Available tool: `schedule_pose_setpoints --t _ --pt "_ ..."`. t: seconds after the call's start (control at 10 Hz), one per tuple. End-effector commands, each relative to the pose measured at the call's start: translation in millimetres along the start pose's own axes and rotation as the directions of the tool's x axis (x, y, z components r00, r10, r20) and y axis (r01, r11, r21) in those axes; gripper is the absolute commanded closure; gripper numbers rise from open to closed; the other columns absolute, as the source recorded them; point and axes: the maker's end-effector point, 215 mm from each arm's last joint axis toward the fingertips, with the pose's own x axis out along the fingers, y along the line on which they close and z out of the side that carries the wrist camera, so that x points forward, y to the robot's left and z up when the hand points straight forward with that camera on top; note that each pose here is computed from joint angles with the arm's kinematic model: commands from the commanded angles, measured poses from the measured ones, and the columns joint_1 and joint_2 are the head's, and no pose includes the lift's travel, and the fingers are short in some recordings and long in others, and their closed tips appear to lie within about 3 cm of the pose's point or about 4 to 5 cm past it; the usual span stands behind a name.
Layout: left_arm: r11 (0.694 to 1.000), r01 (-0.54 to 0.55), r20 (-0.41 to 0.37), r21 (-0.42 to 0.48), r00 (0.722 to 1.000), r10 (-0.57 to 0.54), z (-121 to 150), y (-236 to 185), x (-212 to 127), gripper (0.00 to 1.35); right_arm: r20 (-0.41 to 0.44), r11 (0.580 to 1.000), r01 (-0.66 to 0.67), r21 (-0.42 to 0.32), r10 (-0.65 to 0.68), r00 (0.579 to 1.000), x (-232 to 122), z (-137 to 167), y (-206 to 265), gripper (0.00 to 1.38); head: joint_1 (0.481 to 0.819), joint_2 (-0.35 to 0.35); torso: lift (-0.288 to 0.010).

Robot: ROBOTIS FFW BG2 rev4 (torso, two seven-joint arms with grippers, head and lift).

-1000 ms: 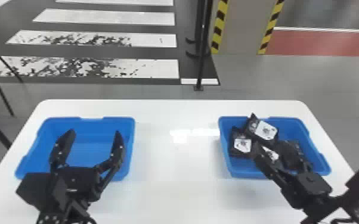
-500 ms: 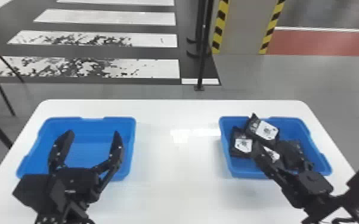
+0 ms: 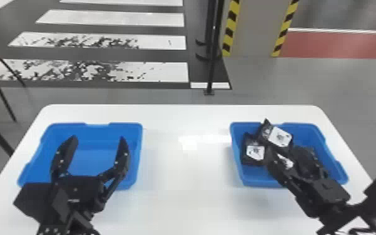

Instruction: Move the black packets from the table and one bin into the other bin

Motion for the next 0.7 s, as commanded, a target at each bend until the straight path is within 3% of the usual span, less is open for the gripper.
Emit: schedule_pose_setpoints --t 0.0,0.6 --pt "1.000 -0.001 0.000 -0.001 1.000 0.001 0.1 0.4 0.0 0.13 0.002 1.000 0.000 0.001 0.000 1.000 0.1 0.7 0.5 0.26 0.695 -0.048 -0.110" --pt "1.000 -0.001 0.000 -0.001 1.000 0.001 0.1 0.4 0.0 0.13 0.004 1.000 -0.004 -0.003 0.004 1.000 0.5 2.1 1.9 0.26 0.695 -0.046 -0.110"
